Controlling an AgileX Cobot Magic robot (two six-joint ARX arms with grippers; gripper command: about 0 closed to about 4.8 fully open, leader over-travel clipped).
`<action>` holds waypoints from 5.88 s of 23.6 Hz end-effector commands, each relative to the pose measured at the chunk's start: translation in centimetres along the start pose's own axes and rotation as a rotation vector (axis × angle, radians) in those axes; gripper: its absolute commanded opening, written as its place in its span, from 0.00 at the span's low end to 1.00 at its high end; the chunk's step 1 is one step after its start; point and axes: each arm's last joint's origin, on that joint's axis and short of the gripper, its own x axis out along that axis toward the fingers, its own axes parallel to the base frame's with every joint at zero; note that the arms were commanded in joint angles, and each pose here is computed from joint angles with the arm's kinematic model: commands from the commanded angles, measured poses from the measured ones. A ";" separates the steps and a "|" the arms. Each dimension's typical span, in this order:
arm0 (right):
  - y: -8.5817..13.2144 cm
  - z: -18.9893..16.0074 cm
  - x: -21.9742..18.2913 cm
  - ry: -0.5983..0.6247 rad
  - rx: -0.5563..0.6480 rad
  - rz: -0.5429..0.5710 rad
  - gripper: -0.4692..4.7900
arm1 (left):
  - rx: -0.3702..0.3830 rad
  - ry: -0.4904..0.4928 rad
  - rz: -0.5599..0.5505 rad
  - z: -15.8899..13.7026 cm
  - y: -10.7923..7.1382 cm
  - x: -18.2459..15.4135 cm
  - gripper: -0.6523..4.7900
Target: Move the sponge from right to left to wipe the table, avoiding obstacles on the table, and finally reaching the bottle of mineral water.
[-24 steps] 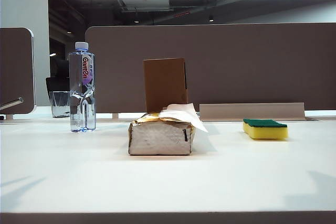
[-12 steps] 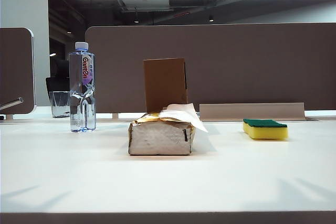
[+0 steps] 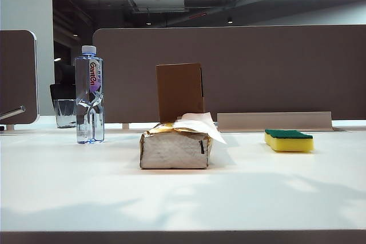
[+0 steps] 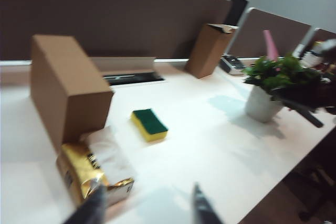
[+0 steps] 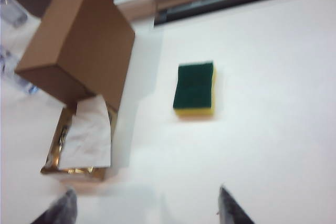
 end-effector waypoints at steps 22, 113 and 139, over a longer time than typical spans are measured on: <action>-4.1 4.4 22.6 0.394 0.059 0.021 1.00 | -0.016 0.063 -0.102 2.1 1.3 2.3 0.71; -8.6 -9.1 30.2 0.630 0.113 -0.144 0.07 | -0.043 0.117 -0.069 4.2 3.8 5.5 0.70; -7.9 -17.2 15.6 0.622 0.218 -0.177 0.07 | -0.026 0.101 -0.075 4.6 3.6 5.3 0.70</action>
